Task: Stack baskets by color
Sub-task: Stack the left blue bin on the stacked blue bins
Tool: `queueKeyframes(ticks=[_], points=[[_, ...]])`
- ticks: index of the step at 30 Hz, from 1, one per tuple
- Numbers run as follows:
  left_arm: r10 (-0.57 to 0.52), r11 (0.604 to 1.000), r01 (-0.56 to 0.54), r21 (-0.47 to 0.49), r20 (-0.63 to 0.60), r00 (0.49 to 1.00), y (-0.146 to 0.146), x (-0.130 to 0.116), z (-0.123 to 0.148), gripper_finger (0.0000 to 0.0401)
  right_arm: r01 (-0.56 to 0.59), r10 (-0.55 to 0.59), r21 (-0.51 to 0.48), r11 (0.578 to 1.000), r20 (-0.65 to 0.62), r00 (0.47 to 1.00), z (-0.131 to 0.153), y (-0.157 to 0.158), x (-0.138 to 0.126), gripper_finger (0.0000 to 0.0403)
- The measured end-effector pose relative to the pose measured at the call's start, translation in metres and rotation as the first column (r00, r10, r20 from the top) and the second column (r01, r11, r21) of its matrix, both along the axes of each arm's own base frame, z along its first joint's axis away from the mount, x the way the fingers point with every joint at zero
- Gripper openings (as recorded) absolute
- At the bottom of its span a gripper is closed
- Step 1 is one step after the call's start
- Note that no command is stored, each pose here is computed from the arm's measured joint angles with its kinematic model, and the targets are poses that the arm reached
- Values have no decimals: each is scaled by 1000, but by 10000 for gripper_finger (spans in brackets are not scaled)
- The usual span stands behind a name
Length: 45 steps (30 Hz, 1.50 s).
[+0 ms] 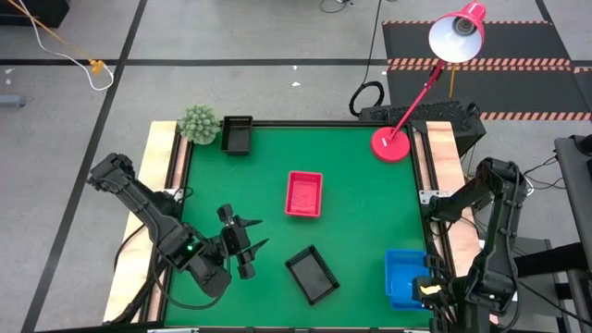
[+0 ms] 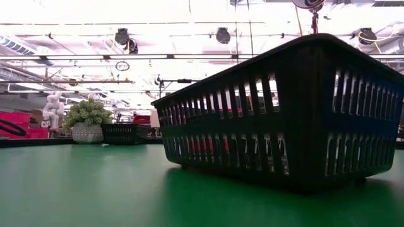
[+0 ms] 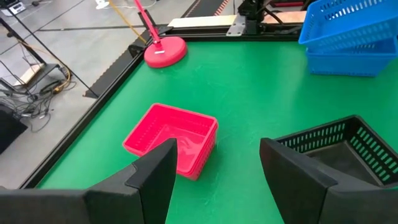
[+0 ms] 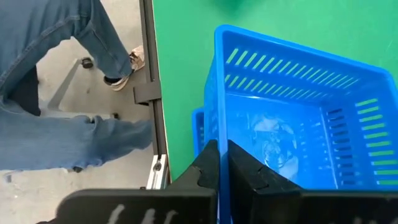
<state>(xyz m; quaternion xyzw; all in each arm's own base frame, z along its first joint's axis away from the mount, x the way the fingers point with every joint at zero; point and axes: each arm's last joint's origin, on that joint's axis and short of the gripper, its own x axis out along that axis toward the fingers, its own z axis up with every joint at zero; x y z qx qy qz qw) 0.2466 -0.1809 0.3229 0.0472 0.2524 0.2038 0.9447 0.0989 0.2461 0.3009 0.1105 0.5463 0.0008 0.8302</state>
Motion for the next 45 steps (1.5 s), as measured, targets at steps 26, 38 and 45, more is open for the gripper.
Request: queueKeyframes(ticks=[26,38,45], points=[[0,1000,0,0,0,1000,0,0,0,232,-69,69,-28,997,3,998,-3,3,1,4],[0,1000,0,-1,0,1000,0,0,0,232,-74,70,-76,994,-50,996,-24,-1,-1,4],[0,1000,0,-4,5,1000,0,0,0,232,-85,80,-77,993,-61,995,-35,-1,-2,4]])
